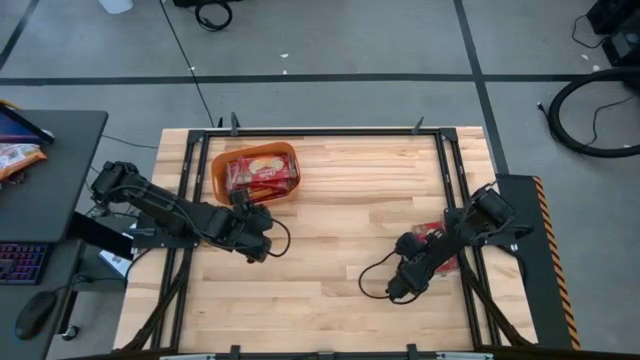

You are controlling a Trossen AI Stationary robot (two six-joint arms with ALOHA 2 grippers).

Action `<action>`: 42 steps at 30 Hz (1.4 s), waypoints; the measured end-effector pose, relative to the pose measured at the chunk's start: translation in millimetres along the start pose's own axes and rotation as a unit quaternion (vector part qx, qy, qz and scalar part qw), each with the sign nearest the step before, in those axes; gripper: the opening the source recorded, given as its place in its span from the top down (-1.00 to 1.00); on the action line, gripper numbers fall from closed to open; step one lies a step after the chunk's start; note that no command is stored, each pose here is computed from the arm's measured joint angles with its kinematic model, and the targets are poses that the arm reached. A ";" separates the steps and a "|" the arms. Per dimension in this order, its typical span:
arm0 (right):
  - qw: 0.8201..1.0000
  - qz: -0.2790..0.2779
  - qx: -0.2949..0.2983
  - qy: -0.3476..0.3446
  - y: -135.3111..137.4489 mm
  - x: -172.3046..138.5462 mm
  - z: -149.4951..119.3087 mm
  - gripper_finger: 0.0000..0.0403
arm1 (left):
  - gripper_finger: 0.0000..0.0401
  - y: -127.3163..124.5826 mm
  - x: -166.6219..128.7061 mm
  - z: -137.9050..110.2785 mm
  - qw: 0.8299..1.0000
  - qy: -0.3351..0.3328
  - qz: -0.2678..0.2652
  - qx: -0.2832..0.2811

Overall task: Sort popcorn bags into baskets
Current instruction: Put the popcorn bag into the orange bin

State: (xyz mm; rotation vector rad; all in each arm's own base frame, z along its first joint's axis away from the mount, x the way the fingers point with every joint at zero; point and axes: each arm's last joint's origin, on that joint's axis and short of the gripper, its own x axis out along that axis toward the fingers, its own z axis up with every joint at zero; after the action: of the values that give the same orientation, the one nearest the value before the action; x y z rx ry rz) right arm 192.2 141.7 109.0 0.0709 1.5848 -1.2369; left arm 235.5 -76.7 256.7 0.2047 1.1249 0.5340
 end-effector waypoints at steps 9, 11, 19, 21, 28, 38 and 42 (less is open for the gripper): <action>0.998 -0.035 -0.021 0.044 -7.2 -12.1 -5.8 -0.04 | 0.04 -0.1 -0.1 -0.1 1.000 0.001 -0.002 0.002; 0.998 -0.029 -0.024 0.050 -6.2 -18.0 -5.4 0.00 | 0.04 -0.1 -0.1 -0.1 1.000 0.001 -0.002 0.002; 0.997 0.047 -0.033 0.049 8.1 -20.1 -5.8 0.15 | 0.04 -0.1 -0.1 -0.1 1.000 0.001 -0.002 0.002; 0.997 0.061 -0.031 0.043 11.4 -18.6 -5.7 0.20 | 0.04 -0.2 -0.1 -0.1 1.000 0.001 -0.002 0.003; 0.998 0.047 -0.037 0.035 10.5 -13.4 -6.0 0.52 | 0.04 -0.6 -0.1 -0.4 1.000 0.006 -0.010 0.003; 0.992 0.072 -0.103 0.028 13.2 -32.9 -3.4 0.94 | 0.04 -22.4 -0.5 25.5 0.988 -0.106 -0.087 0.076; 0.986 0.085 -0.143 -0.021 12.7 -58.3 2.8 0.92 | 0.04 -37.7 -5.0 39.4 0.964 -0.187 -0.112 0.153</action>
State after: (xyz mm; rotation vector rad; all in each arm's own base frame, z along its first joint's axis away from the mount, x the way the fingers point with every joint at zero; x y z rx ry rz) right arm 226.5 175.6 144.4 -0.0037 1.6666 -0.8664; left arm 280.7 -107.3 261.8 0.4222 0.8401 0.1067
